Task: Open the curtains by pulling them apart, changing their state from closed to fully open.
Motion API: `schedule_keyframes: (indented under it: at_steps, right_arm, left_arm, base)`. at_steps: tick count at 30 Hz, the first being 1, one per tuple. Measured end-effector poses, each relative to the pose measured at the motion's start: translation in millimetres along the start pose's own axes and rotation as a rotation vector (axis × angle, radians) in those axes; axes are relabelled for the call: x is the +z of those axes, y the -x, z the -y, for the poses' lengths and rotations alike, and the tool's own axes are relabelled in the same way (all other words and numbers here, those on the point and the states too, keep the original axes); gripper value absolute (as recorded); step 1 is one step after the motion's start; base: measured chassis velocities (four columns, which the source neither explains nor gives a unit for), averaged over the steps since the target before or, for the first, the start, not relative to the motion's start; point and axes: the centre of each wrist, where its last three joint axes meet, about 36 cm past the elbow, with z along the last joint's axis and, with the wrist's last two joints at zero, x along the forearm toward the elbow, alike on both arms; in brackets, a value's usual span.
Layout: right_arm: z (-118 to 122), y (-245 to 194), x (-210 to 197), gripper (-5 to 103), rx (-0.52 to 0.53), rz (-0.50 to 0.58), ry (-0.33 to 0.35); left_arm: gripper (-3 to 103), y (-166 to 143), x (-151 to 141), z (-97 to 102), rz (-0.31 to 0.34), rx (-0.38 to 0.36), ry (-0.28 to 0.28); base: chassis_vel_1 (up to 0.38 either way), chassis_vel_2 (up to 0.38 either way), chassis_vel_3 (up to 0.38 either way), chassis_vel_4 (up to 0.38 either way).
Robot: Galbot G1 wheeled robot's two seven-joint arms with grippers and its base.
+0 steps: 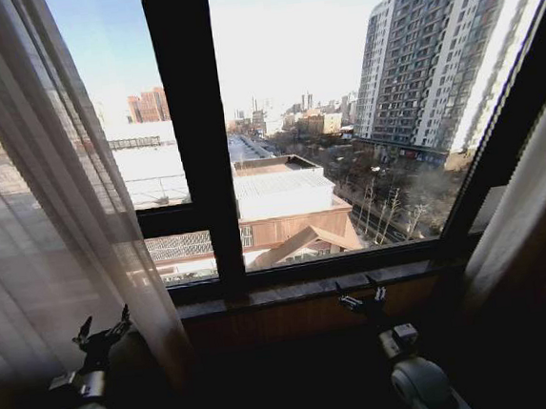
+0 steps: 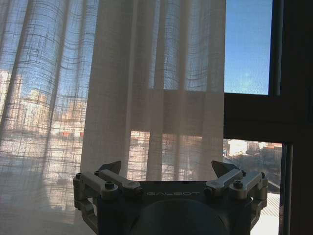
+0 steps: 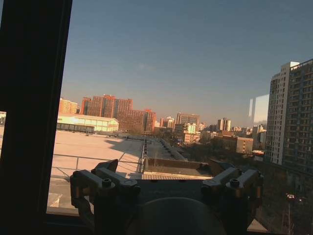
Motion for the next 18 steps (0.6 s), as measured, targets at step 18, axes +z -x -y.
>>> schedule_keyframes:
  at_steps: [18]
  right_arm:
    - [0.0,0.0,0.0,100,0.0,0.0,0.0]
  left_arm:
    - [100,0.0,0.0,0.0,0.0,0.0,0.0]
  base:
    - [0.0,0.0,0.0,0.0]
